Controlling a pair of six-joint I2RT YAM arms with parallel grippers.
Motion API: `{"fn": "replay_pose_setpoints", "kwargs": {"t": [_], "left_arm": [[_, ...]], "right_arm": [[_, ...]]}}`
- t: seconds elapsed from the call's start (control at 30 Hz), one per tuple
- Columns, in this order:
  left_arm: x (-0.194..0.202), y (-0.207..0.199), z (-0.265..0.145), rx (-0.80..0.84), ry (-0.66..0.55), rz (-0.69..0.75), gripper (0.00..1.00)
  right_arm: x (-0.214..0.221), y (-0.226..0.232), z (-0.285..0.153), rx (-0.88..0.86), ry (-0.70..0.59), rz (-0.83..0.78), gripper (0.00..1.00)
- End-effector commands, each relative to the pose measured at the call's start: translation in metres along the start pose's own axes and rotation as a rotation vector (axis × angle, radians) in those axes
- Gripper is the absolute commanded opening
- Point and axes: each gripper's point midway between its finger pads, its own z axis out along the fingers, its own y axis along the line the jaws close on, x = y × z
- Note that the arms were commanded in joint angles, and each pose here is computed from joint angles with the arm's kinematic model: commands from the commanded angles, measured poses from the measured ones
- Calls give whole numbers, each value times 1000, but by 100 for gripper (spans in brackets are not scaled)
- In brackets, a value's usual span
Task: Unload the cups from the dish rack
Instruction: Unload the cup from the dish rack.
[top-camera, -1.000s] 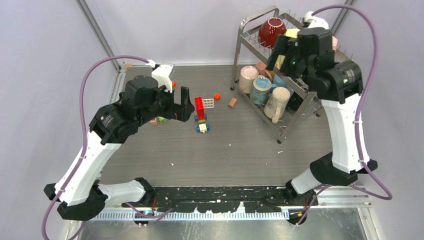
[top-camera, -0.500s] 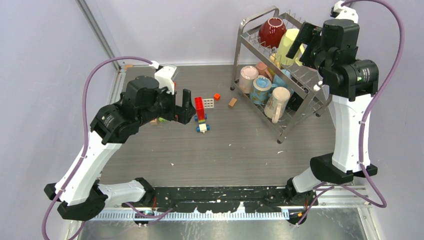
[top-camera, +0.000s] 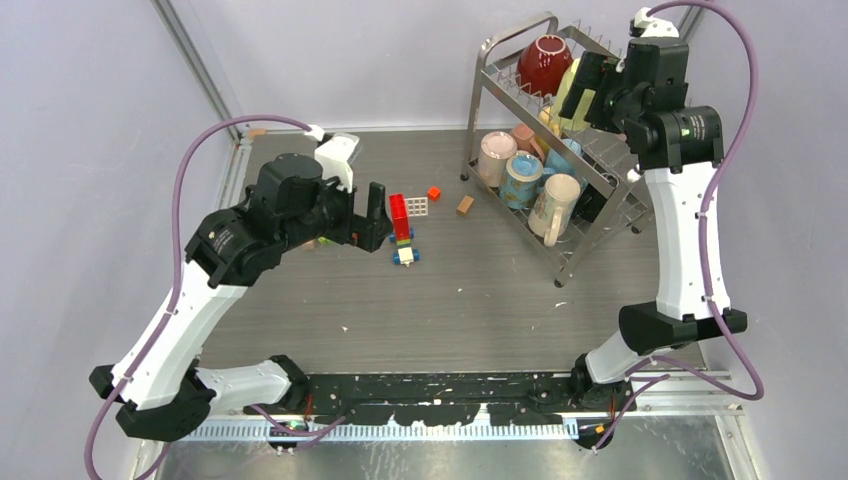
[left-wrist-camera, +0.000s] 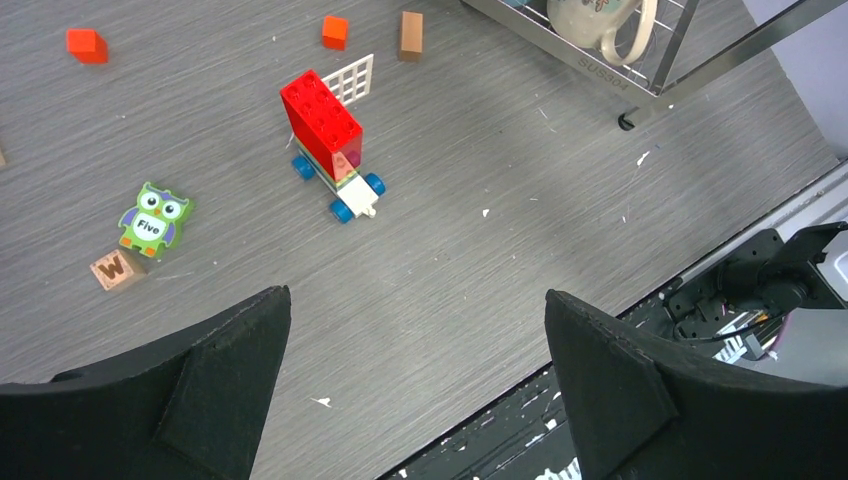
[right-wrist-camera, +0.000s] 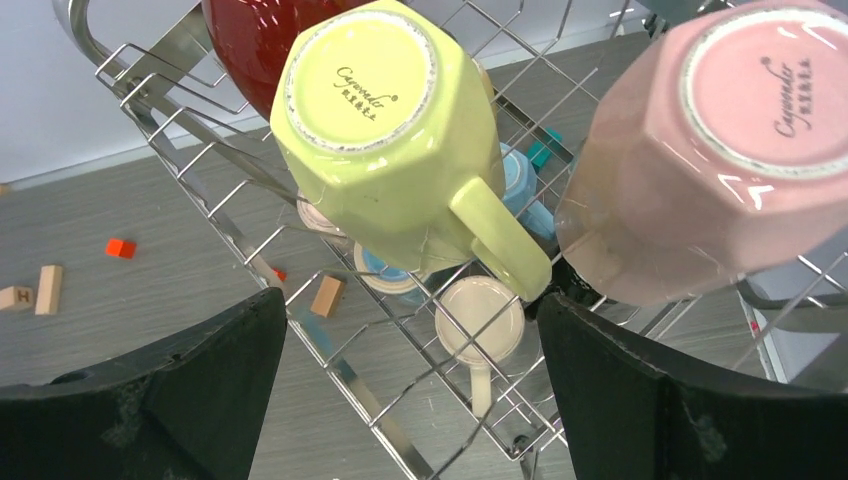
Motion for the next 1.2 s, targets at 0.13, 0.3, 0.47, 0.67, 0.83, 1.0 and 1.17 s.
{"fn": "replay_pose_setpoints", "kwargs": {"t": [0.13, 0.3, 0.47, 0.67, 0.83, 1.0, 1.17], "left_arm": [[1, 0, -1, 11, 0, 33, 100], [1, -2, 1, 20, 6, 35, 100], [3, -4, 5, 28, 21, 33, 100], [3, -8, 10, 44, 32, 23, 100], [3, -10, 13, 51, 40, 18, 100], [4, -11, 15, 52, 49, 15, 100], [5, -12, 16, 54, 56, 12, 100]], "right_arm": [[-22, 5, 12, -63, -106, -61, 100], [-19, 5, 22, -73, -115, -105, 100], [-19, 3, 24, -73, -136, -116, 100], [-24, 10, 24, -111, -166, -119, 100], [-31, 11, 26, -106, -176, -140, 100], [-40, 19, 24, -142, -193, -164, 100], [-49, 27, 19, -189, -213, -199, 100]]}}
